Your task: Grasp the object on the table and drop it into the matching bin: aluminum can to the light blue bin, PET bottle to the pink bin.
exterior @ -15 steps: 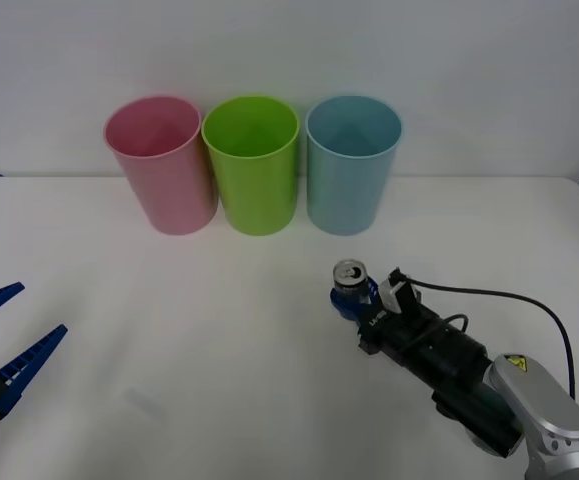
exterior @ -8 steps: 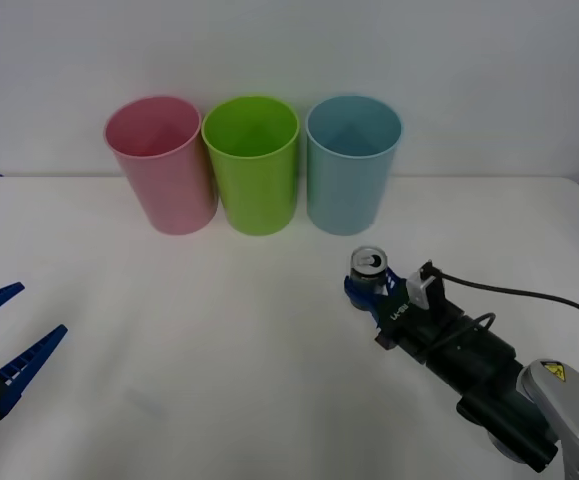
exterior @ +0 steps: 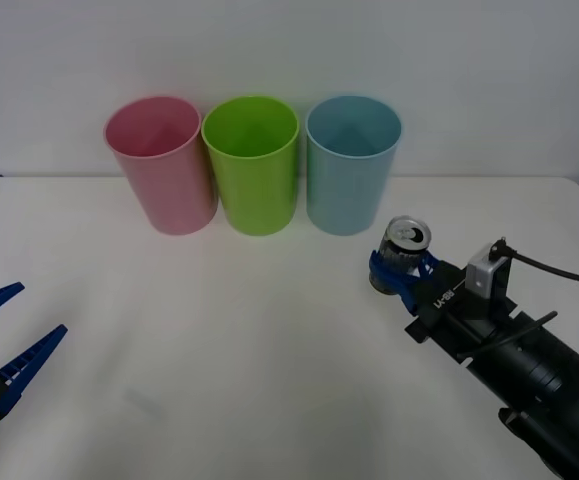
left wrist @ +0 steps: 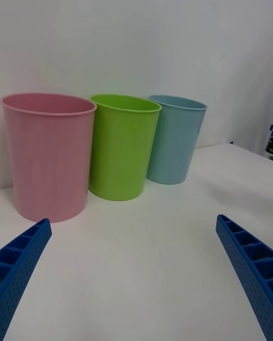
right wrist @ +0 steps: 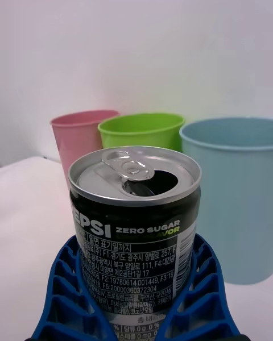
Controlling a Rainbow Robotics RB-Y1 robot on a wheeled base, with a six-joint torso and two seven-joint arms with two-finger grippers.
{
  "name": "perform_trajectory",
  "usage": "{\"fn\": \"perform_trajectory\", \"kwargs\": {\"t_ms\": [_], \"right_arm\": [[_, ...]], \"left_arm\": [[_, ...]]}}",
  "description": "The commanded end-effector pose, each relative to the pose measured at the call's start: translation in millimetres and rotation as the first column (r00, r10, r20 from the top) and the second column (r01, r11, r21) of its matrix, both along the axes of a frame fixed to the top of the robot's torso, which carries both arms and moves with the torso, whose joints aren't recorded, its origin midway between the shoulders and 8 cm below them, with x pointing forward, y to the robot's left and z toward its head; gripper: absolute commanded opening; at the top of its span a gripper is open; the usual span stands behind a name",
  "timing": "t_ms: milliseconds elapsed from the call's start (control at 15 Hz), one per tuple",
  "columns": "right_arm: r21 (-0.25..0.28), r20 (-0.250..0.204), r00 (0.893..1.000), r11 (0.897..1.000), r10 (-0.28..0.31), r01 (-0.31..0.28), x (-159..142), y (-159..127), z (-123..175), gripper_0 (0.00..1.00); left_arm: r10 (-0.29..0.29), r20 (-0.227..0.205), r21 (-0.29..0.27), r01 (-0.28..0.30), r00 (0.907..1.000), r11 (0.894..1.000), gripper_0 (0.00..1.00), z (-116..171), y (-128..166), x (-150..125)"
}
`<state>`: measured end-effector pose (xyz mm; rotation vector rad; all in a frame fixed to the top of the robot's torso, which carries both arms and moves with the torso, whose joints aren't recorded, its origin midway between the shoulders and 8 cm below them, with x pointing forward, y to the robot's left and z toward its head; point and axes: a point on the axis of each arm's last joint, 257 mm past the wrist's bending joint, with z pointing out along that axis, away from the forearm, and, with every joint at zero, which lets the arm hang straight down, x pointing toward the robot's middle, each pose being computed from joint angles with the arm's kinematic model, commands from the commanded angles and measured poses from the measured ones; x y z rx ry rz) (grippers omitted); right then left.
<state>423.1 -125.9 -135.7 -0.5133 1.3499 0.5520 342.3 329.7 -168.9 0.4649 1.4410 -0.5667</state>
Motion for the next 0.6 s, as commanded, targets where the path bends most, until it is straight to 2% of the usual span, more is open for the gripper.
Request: {"fn": "perform_trajectory", "kwargs": {"t_ms": [67, 267, 600], "right_arm": [[0.04, 0.029, 1.0, 0.999, 0.005, -0.006, -2, -8, 34, 0.0], [0.04, 0.072, 0.997, 0.999, 0.0, -0.003, 4, -18, 61, 0.0], [0.035, 0.125, 0.992, 0.999, -0.028, 0.024, 34, -25, 93, 0.0]], "left_arm": [[0.0, 0.0, 0.0, 0.0, 1.0, 1.0, 1.0, 0, 0, 0], [0.0, 0.0, 0.0, 0.0, 1.0, 1.0, 1.0, 0, 0, 0], [0.0, 0.0, 0.0, 0.0, 1.0, 1.0, 1.0, 0, 0, 0]]}}
